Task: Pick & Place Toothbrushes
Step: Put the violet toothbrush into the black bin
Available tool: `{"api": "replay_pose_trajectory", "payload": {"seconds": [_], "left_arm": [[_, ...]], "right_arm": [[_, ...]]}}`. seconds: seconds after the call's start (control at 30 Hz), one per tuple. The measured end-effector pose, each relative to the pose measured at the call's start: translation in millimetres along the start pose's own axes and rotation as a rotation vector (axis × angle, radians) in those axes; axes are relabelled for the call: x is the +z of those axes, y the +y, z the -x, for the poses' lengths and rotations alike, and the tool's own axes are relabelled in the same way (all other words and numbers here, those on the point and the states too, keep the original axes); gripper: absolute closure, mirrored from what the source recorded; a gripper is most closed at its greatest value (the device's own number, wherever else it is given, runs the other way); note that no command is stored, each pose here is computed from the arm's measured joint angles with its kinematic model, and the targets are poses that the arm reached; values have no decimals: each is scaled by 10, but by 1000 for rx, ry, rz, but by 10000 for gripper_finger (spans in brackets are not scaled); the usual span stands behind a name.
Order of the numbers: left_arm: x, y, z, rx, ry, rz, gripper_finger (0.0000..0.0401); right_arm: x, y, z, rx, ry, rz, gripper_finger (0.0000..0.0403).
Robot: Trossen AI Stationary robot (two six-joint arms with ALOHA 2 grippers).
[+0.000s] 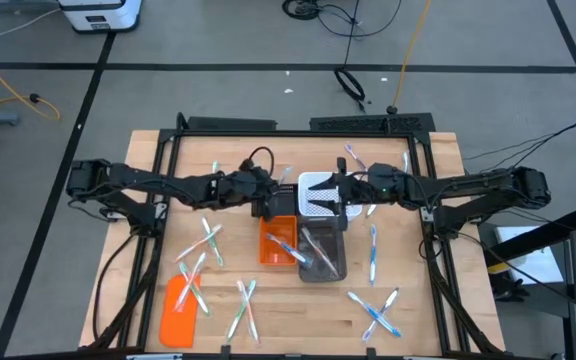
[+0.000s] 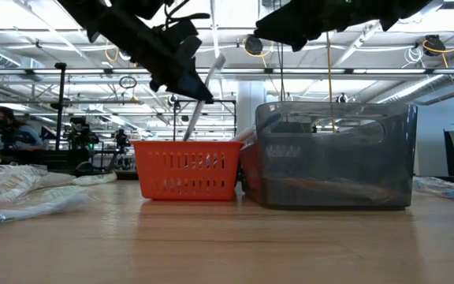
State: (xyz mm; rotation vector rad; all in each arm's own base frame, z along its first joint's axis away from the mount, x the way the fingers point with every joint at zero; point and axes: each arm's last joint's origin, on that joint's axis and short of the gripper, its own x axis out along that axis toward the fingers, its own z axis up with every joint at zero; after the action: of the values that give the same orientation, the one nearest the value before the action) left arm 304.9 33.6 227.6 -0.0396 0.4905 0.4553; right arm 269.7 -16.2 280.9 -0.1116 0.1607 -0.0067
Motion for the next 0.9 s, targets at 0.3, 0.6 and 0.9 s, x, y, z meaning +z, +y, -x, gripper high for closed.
{"api": "replay_pose_trajectory", "payload": {"seconds": [0.3, 0.6, 0.9], "left_arm": [[-41, 46, -13, 16, 46, 14, 378], [-114, 47, -7, -4, 122, 39, 378], [-142, 98, -36, -18, 157, 78, 378]], "right_arm": [[-38, 5, 1, 5, 38, -10, 261], [-42, 5, 1, 5, 43, -11, 264], [-82, 13, 3, 11, 84, -36, 264]]}}
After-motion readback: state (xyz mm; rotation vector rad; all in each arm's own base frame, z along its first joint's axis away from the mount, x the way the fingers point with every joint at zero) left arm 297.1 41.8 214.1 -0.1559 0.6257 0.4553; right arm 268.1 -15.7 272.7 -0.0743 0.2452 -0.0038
